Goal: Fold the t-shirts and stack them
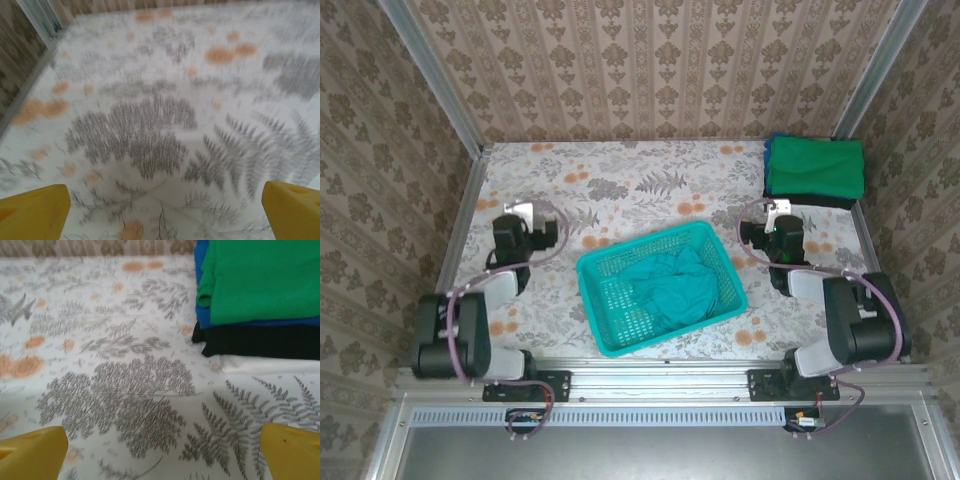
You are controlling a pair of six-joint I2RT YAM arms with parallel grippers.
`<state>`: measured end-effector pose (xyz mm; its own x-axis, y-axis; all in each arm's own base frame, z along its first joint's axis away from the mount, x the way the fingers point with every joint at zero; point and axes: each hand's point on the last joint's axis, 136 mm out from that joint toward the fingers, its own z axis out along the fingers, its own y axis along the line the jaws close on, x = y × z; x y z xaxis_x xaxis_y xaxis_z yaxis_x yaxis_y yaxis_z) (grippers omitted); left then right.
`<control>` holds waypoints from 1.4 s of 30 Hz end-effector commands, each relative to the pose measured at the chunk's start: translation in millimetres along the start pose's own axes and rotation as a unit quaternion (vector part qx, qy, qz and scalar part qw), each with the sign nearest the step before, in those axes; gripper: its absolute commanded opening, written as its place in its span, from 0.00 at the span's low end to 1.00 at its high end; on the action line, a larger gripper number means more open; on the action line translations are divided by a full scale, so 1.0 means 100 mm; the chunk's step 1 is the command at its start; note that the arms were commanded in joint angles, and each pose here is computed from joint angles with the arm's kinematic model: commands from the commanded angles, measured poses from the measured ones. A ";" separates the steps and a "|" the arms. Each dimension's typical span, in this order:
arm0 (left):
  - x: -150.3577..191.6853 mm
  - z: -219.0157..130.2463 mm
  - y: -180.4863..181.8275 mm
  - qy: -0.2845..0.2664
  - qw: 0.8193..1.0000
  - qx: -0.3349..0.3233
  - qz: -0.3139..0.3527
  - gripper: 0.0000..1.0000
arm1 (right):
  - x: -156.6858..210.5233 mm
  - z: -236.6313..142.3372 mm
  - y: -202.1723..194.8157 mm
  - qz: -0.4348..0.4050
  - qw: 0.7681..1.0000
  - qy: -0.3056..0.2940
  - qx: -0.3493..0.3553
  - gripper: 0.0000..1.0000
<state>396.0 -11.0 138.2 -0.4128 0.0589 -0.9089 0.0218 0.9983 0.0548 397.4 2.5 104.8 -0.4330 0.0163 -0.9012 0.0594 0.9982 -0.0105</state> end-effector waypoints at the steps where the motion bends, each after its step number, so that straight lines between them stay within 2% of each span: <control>1: -0.57 -0.42 0.01 0.004 0.995 -0.003 -0.098 1.00 | -0.61 -0.30 0.02 0.044 0.999 -0.007 0.010 1.00; 2: -0.68 -0.51 -0.03 -0.008 0.993 0.011 -0.121 1.00 | -0.68 -0.39 -0.05 0.093 0.995 -0.006 0.028 1.00; 4: -0.87 -0.69 -0.33 -0.019 0.988 0.107 -0.113 1.00 | -0.67 -0.56 -0.19 0.198 0.978 -0.006 0.062 1.00; 5: -0.90 -0.75 -0.41 -0.015 0.984 0.129 -0.119 1.00 | -0.64 -0.59 -0.13 0.206 0.978 -0.010 0.039 1.00; 7: -0.90 -0.84 -0.47 0.005 0.978 0.148 -0.147 1.00 | -0.66 -0.69 0.20 0.188 0.979 -0.031 -0.076 1.00; 8: -0.91 -0.88 -0.54 0.010 0.975 0.172 -0.138 1.00 | -0.66 -0.74 0.33 0.182 0.976 -0.033 -0.117 1.00; 11: -0.86 -0.90 -0.72 0.038 0.969 0.213 -0.122 1.00 | -0.53 -0.83 0.49 0.196 0.967 -0.003 -0.161 1.00; 12: -0.85 -0.92 -0.83 0.048 0.967 0.227 -0.109 1.00 | -0.47 -0.85 0.51 0.194 0.966 0.005 -0.168 1.00; 14: -0.76 -0.97 -1.11 0.081 0.967 0.239 -0.031 1.00 | -0.35 -0.85 0.48 0.205 0.966 0.018 -0.157 1.00; 16: -0.62 -1.05 -1.41 0.100 0.964 0.226 0.101 1.00 | -0.21 -0.80 0.32 0.250 0.960 0.014 -0.121 1.00; 18: -0.47 -1.11 -1.66 0.096 0.948 0.233 0.193 1.00 | -0.11 -0.78 0.20 0.287 0.952 0.019 -0.103 1.00; 20: -0.34 -1.18 -1.82 0.089 0.934 0.246 0.243 1.00 | -0.10 -0.79 0.20 0.283 0.953 0.027 -0.109 1.00; 22: -0.22 -1.25 -1.93 0.089 0.920 0.276 0.265 1.00 | -0.08 -0.81 0.22 0.269 0.956 0.049 -0.106 1.00; 24: -0.06 -1.36 -2.05 0.104 0.894 0.324 0.292 1.00 | -0.04 -0.84 0.21 0.257 0.959 0.063 -0.101 1.00; 30: 0.21 -1.45 -2.29 0.131 0.842 0.394 0.346 1.00 | -0.01 -0.93 0.20 0.247 0.962 0.051 -0.102 1.00; 32: 0.28 -1.40 -2.32 0.148 0.828 0.388 0.375 0.98 | 0.01 -0.95 0.18 0.246 0.963 0.046 -0.100 1.00; 37: 0.53 -1.26 -2.36 0.222 0.787 0.377 0.434 0.87 | 0.05 -0.96 0.12 0.248 0.965 0.041 -0.082 1.00; 42: 0.58 -1.05 -2.39 0.247 0.775 0.348 0.466 0.81 | 0.08 -0.96 0.12 0.246 0.965 0.043 -0.080 1.00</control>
<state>265.5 -250.6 123.0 -0.2508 0.8690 -0.4265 0.9247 0.3454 0.1600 311.7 22.6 144.4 -0.4590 0.5002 -0.7342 0.1279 0.8550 0.5026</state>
